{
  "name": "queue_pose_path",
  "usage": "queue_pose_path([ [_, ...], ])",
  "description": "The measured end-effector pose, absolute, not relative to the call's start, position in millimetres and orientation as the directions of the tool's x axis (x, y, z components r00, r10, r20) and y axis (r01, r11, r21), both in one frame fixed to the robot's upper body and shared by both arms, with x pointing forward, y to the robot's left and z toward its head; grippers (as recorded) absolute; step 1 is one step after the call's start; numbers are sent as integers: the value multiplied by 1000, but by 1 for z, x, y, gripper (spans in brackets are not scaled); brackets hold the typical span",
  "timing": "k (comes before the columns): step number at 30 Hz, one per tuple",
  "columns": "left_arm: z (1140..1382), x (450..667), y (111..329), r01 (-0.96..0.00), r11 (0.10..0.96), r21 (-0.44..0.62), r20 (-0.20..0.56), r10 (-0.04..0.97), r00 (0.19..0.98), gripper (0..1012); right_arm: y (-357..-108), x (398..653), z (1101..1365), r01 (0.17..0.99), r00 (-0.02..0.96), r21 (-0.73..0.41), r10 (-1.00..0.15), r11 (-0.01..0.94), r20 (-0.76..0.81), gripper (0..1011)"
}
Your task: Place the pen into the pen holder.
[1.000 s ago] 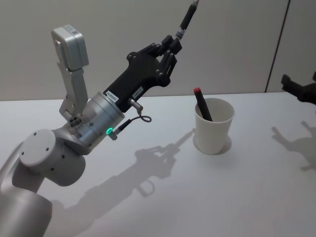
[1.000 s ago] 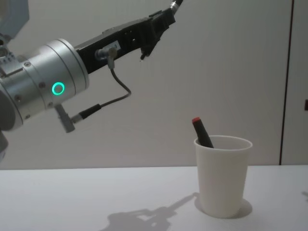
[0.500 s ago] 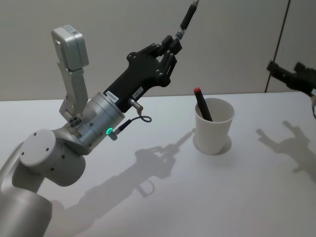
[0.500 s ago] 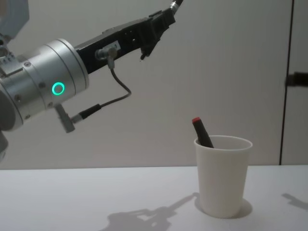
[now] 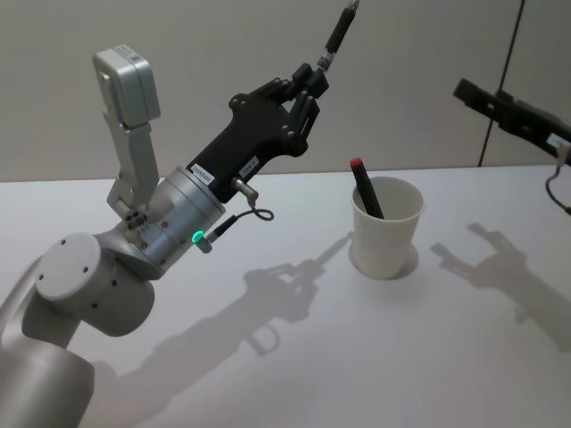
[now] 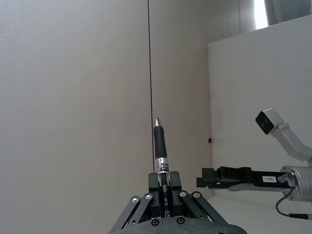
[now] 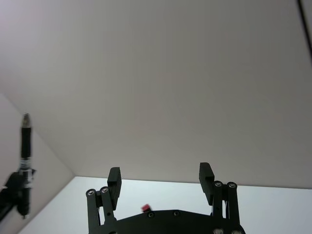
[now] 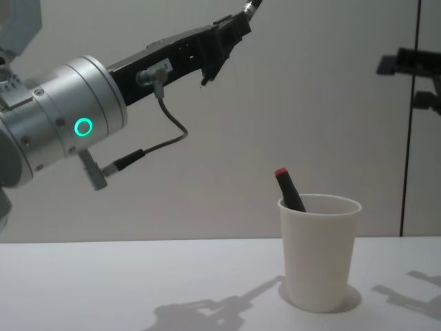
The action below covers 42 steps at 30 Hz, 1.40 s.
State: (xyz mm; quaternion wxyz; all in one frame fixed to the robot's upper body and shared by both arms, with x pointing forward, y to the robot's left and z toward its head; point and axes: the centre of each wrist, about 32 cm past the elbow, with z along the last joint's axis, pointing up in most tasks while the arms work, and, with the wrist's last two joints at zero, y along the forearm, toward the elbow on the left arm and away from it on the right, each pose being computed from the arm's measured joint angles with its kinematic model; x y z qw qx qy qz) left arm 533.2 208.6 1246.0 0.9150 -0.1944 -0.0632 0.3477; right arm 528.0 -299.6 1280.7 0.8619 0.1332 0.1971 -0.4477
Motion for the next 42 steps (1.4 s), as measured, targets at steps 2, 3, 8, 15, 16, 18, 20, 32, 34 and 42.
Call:
queue_pose_path([
  [2, 1246, 533, 209, -612, 683, -400, -20, 661, 750, 139, -298, 529, 1284, 805, 544, 65, -690, 589, -477, 1001],
  [3, 1246, 533, 209, -612, 683, -400, -19, 661, 750, 138, -297, 529, 1285, 796, 553, 69, -677, 601, -485, 1001],
  [8, 1246, 533, 209, -612, 683, -400, -19, 661, 750, 138, -292, 530, 1293, 744, 603, 96, -603, 661, -522, 1002],
  [15, 1246, 533, 209, -612, 683, -400, -19, 661, 750, 139, -285, 532, 1302, 669, 659, 132, -503, 731, -559, 1001],
  [16, 1246, 533, 209, -612, 683, -400, -19, 661, 750, 139, -284, 532, 1303, 660, 665, 136, -490, 739, -564, 1002],
  [18, 1246, 533, 209, -612, 683, -400, -19, 661, 750, 139, -281, 533, 1307, 631, 683, 150, -454, 761, -573, 1001],
  [20, 1246, 533, 209, -612, 683, -400, -20, 661, 750, 138, -278, 534, 1310, 605, 697, 162, -420, 780, -581, 1001],
  [32, 1246, 533, 209, -612, 683, -400, -19, 661, 750, 139, -248, 542, 1322, 476, 753, 241, -251, 846, -608, 1002],
  [34, 1246, 533, 209, -612, 683, -400, -19, 661, 750, 139, -247, 542, 1323, 473, 755, 243, -247, 847, -608, 1002],
  [42, 1246, 533, 209, -612, 683, -400, -19, 661, 750, 139, -233, 548, 1326, 455, 765, 272, -216, 848, -607, 1001],
])
